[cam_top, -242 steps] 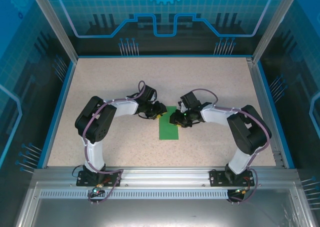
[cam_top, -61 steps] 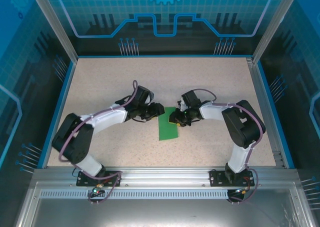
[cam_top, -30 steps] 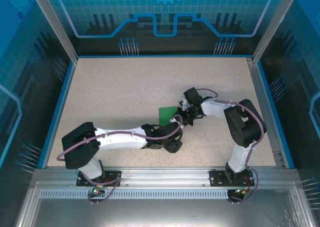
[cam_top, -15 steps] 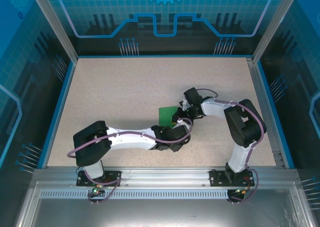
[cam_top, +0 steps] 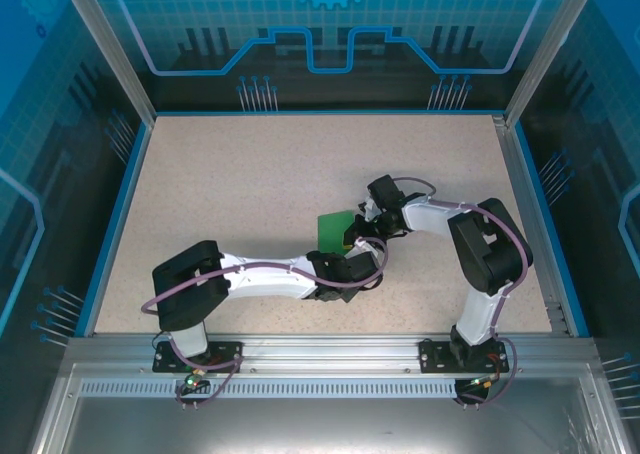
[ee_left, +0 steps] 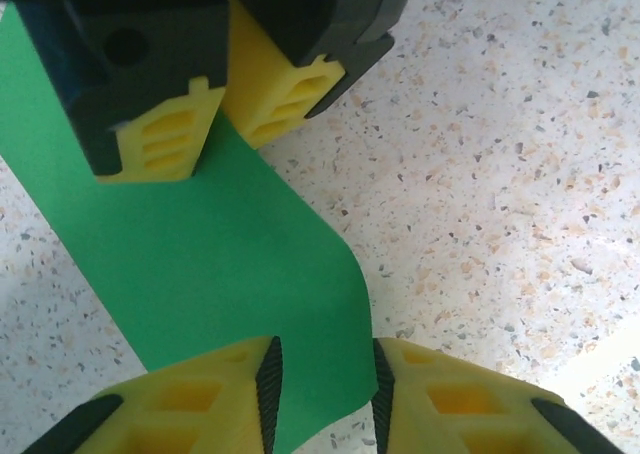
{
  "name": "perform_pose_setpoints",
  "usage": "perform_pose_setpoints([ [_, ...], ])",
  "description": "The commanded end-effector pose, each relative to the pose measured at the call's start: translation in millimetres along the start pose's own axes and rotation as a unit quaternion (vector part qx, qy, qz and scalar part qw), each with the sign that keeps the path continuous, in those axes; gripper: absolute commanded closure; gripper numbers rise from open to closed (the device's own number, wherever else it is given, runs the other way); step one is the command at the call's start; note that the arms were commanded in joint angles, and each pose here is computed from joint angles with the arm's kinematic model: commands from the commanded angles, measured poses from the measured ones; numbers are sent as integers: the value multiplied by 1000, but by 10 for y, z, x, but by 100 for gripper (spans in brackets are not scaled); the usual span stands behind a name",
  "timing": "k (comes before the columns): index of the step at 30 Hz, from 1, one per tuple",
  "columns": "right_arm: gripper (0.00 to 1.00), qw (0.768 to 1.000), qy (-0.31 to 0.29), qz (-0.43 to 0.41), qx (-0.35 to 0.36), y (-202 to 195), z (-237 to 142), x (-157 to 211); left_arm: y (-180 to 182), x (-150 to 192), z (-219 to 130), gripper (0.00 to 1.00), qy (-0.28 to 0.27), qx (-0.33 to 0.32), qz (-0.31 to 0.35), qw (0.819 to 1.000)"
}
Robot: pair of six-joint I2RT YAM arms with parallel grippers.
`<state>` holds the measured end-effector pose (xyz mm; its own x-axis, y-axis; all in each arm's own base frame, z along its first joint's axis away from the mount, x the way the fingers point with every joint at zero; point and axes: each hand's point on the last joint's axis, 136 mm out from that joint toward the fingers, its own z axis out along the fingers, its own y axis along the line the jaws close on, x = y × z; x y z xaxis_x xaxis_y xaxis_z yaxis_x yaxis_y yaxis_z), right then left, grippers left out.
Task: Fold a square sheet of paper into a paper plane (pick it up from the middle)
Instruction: Third fold the triangle at the center of the table.
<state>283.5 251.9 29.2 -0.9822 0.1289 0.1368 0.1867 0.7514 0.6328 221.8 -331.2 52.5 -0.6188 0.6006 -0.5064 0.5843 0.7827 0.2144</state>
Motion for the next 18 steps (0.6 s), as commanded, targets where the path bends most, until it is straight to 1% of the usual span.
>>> perform_pose_setpoints([
  [1, 81, 1000, 3, 14, 4, -53, -50, -10, 42, 24, -15, 77, 3, -12, 6, 1000],
  [3, 81, 1000, 3, 13, 3, -55, -44, -9, 36, 30, -21, 86, 3, -10, 5, 1000],
  [5, 81, 1000, 2, 13, 4, -56, -50, -16, 52, 25, -31, 92, 2, -13, 3, 1000],
  [9, 80, 1000, -1, 13, 3, -60, -72, -31, 56, -28, -73, 100, -4, -2, -6, 1000],
  [11, 77, 1000, -10, 11, -2, -49, -114, -53, 32, -52, -92, 100, -3, 21, -20, 1000],
  [14, 71, 1000, -26, 4, -7, -29, -232, -93, 35, -51, -104, 100, 7, 73, -58, 996],
  [16, 66, 999, -43, 2, -2, -49, -343, -124, 51, -46, -116, 100, 18, 120, -92, 988],
  [18, 64, 998, -61, 4, 6, -95, -441, -163, 48, -63, -152, 100, 22, 159, -113, 981],
])
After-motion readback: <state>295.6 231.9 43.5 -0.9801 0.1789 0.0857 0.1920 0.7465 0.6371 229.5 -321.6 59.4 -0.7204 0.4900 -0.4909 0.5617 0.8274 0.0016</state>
